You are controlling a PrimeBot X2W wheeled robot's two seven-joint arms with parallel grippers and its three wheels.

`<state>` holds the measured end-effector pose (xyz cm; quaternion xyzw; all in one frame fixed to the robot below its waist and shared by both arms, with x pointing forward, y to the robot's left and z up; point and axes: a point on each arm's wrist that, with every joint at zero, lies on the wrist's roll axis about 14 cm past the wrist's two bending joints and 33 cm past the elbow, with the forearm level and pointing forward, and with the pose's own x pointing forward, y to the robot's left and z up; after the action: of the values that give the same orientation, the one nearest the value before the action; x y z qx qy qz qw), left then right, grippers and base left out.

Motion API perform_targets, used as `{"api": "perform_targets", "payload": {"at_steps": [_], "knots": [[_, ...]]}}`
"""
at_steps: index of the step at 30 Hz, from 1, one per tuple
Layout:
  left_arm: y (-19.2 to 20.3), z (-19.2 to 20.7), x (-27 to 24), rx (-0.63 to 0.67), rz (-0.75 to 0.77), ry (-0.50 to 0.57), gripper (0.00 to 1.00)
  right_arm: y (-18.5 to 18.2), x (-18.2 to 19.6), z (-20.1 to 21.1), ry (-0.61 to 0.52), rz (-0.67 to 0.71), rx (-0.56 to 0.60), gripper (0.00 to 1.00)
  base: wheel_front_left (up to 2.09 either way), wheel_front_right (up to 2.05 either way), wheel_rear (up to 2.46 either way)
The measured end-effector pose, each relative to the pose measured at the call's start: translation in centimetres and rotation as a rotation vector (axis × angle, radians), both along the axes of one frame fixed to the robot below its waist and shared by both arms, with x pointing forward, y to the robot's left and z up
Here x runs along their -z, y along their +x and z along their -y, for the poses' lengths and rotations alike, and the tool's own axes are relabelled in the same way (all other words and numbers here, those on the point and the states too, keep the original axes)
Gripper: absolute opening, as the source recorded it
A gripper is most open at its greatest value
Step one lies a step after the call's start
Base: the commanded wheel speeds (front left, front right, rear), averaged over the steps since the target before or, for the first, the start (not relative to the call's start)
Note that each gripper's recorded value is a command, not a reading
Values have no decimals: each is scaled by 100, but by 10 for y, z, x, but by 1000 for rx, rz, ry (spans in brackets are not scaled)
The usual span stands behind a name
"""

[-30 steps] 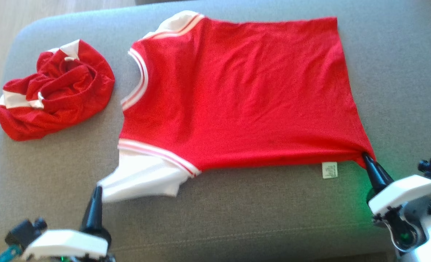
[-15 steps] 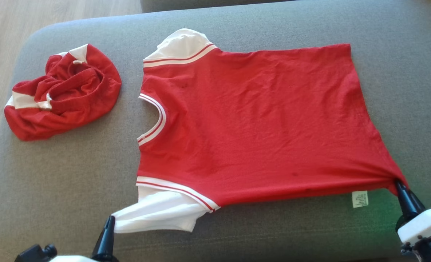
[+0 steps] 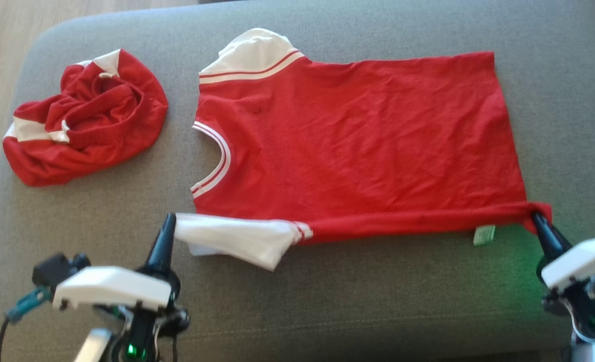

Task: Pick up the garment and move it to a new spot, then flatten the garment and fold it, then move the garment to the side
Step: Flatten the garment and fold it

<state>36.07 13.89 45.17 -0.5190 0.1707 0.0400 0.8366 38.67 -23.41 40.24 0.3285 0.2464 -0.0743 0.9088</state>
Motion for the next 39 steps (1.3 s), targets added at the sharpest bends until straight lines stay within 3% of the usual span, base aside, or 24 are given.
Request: {"api": "perform_targets", "payload": {"at_steps": [12, 13, 14, 15, 16, 17, 18, 19, 24, 29, 34, 39], "knots": [[65, 0, 1, 16, 79, 45, 0, 67, -3, -10, 10, 26, -13, 0, 0, 0, 0], [69, -1, 1, 13, 87, 49, 0, 71, -4, -12, 9, 29, -16, 10, 0, 0, 0], [73, -1, 2, 14, 88, 51, 0, 75, -4, -13, 9, 30, -18, 29, 0, 0, 0], [77, 0, 4, 16, 89, 51, 0, 79, -3, -13, 9, 30, -20, 75, 0, 0, 0], [79, 0, 5, 17, 91, 50, 18, 81, -3, -14, 12, 30, -21, 100, 0, 0, 0], [82, 0, 6, 18, 94, 56, 49, 84, -3, -15, 15, 30, -22, 100, 0, 0, 0], [83, 1, 8, 26, 96, 67, 91, 86, -4, -16, 15, 36, -21, 100, 0, 0, 0], [85, 1, 9, 27, 99, 74, 100, 88, -6, -16, 16, 46, -17, 100, 0, 0, 0], [88, 1, 0, 29, 186, 113, 100, 101, -31, -33, 61, 153, -45, 100, 0, 0, 0], [78, 0, 2, 40, 208, 175, 100, 84, -33, -26, 6, 173, -32, 100, 0, 0, 0], [41, 14, 34, 120, 123, 269, 100, 53, -13, -5, -85, 109, 2, 100, 0, 0, 0], [19, 19, 59, 156, 39, 309, 100, 51, -12, 4, -153, 101, 12, 100, 0, 0, 0]]}}
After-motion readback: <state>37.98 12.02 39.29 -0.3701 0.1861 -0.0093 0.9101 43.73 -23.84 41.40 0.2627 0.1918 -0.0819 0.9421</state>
